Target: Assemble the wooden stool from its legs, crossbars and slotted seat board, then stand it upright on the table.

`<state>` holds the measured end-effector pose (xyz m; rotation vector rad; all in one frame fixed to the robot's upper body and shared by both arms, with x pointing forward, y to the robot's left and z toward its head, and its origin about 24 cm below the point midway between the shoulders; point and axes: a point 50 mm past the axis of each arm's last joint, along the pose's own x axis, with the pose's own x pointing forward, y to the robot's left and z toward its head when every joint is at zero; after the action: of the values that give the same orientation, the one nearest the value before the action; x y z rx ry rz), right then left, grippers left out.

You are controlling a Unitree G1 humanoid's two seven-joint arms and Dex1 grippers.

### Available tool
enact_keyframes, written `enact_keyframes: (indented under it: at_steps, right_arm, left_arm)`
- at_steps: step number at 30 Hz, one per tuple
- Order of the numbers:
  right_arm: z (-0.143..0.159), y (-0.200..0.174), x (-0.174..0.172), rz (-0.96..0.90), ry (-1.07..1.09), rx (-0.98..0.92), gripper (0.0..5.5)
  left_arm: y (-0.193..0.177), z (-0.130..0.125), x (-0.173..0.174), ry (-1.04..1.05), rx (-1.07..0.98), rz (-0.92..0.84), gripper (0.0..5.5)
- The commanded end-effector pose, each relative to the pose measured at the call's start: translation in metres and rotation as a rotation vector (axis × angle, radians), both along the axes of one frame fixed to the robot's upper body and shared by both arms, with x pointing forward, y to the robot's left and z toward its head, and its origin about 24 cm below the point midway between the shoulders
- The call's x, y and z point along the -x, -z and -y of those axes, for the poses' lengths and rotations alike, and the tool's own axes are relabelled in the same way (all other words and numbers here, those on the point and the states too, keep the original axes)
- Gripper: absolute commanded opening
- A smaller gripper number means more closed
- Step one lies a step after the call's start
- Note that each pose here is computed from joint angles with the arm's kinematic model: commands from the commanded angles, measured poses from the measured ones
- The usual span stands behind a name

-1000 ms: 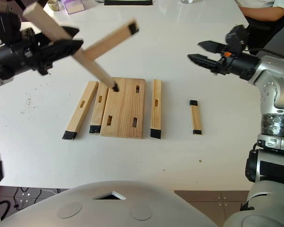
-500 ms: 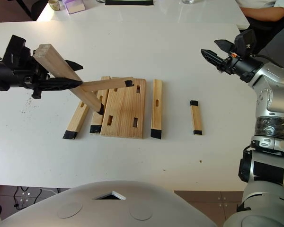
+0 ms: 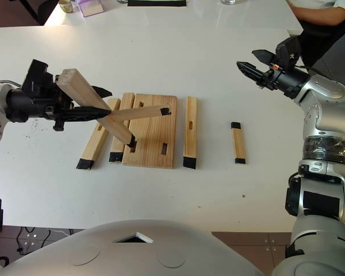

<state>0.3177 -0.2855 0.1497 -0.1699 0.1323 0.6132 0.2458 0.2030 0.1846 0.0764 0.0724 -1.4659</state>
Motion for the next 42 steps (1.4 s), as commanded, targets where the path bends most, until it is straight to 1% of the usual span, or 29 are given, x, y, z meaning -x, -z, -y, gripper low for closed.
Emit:
enact_keyframes:
  at_steps: [1,9,19,26,31,36,38,40,42]
  right_arm:
    - [-0.003,-0.007,-0.004,0.017,-0.016,0.011,3.02]
    - [-0.002,-0.004,-0.001,0.009,-0.010,0.002,3.02]
    - [-0.008,0.000,-0.001,-0.001,-0.030,-0.015,3.02]
    - [-0.013,0.003,-0.002,-0.008,-0.041,-0.027,3.02]
    - [-0.011,0.005,0.002,-0.012,-0.027,-0.038,3.02]
    - [-0.013,0.006,0.002,-0.013,-0.027,-0.049,3.02]
    - [-0.014,0.006,0.003,-0.013,-0.025,-0.052,3.02]
    - [-0.017,0.007,0.002,-0.017,-0.033,-0.060,3.02]
    - [-0.019,0.008,0.003,-0.023,-0.038,-0.067,3.02]
  left_arm:
    - [0.000,0.000,0.004,-0.008,-0.013,0.004,2.04]
    - [0.003,-0.003,0.005,-0.002,-0.045,-0.015,2.04]
    - [0.006,0.005,-0.005,0.046,-0.054,-0.002,2.04]
    - [0.015,0.010,0.001,0.104,-0.088,-0.032,2.04]
    - [0.014,0.012,0.009,0.124,-0.092,-0.031,2.04]
    - [0.018,0.008,0.004,0.112,-0.132,-0.020,2.04]
    - [0.024,0.009,0.000,0.122,-0.152,-0.028,2.04]
    - [0.039,0.011,-0.001,0.124,-0.217,-0.008,2.04]
    - [0.053,0.013,0.005,0.134,-0.281,0.000,2.04]
